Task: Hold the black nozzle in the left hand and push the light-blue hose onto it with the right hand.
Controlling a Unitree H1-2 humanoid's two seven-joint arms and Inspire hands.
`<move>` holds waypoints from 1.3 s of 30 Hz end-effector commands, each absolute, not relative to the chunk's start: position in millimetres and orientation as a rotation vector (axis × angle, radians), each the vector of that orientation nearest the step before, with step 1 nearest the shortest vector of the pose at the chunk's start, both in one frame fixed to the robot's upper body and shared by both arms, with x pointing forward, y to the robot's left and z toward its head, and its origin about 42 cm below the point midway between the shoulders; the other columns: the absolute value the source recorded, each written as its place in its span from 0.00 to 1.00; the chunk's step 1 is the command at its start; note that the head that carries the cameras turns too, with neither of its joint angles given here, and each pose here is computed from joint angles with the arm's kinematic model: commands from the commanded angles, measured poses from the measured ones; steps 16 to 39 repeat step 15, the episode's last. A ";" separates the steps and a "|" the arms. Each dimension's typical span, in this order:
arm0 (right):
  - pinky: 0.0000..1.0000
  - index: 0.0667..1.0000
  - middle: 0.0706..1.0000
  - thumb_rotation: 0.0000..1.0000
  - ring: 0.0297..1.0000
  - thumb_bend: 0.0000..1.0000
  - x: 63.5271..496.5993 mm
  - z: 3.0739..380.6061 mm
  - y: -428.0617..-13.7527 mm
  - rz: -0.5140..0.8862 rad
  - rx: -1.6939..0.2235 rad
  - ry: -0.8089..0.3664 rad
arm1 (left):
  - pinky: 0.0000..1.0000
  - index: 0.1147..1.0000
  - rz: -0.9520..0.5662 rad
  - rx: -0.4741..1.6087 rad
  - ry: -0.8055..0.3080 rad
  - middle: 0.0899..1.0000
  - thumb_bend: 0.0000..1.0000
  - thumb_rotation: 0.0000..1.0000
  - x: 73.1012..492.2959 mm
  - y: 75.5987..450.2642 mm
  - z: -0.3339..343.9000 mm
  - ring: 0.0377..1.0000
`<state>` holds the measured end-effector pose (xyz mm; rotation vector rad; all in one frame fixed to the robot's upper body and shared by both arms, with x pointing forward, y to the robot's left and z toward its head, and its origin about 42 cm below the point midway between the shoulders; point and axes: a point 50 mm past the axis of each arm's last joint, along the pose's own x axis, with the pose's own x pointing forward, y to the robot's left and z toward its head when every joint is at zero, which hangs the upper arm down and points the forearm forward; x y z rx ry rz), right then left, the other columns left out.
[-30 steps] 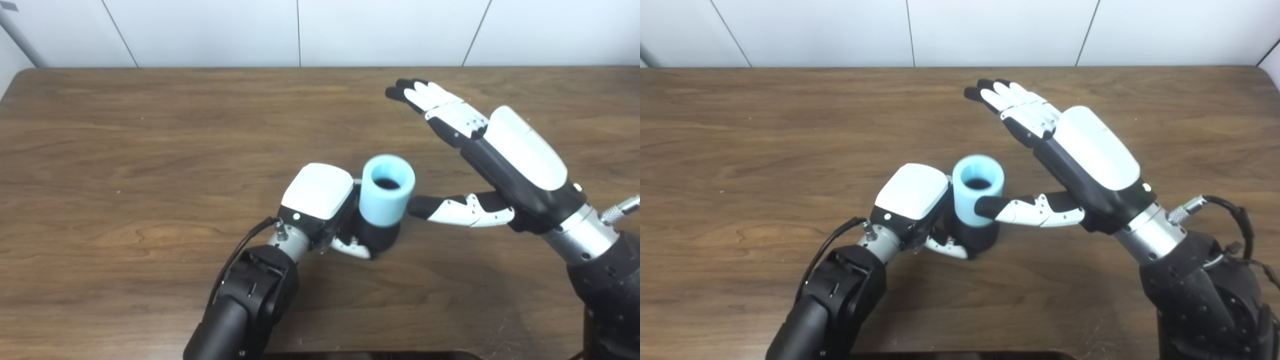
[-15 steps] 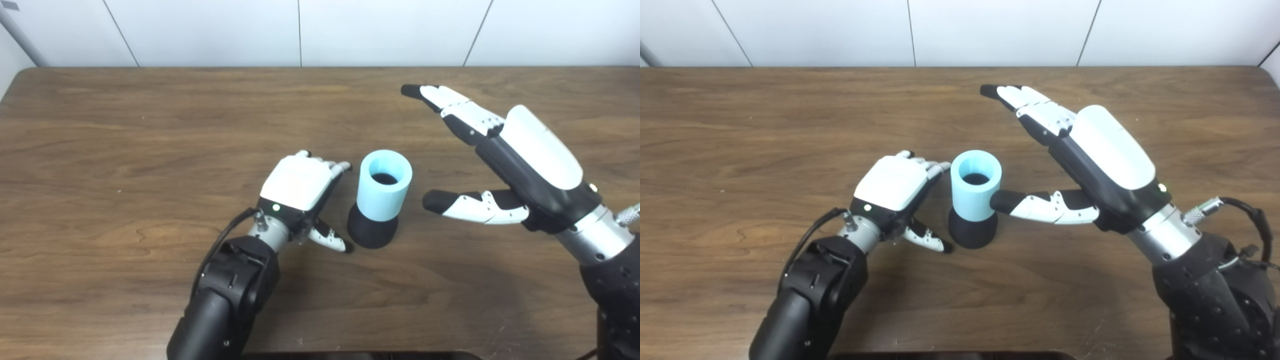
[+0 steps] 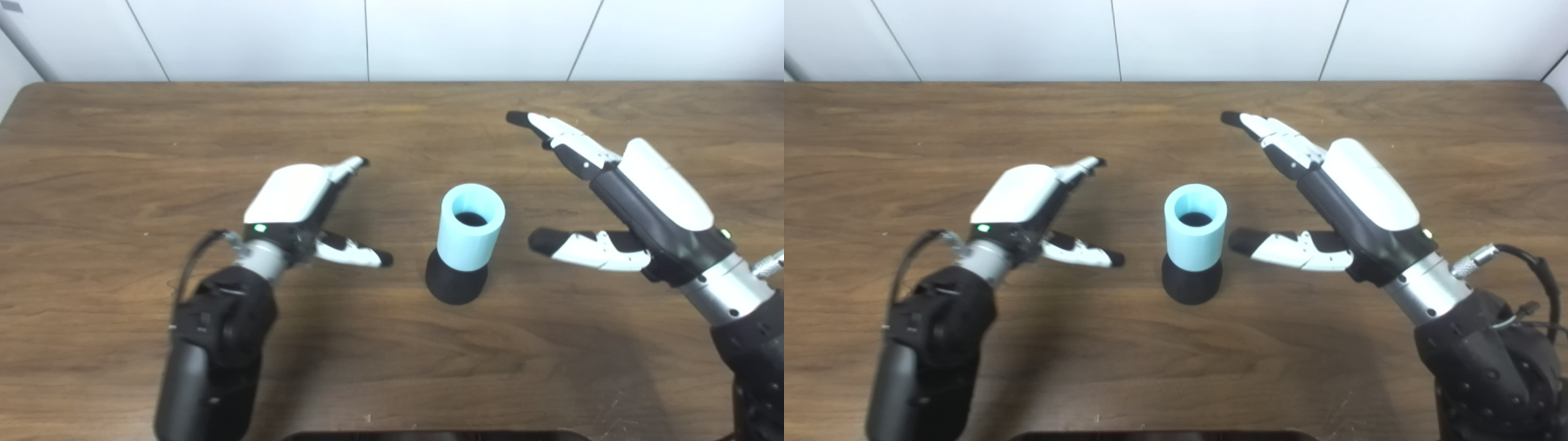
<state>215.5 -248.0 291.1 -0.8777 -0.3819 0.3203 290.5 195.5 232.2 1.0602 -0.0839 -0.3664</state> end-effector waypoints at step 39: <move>0.77 0.92 0.91 1.00 0.87 0.59 237.4 227.2 -240.7 0.077 -0.544 -0.219 | 0.74 0.84 0.002 0.504 -0.150 0.83 0.67 0.48 254.7 265.7 223.4 0.81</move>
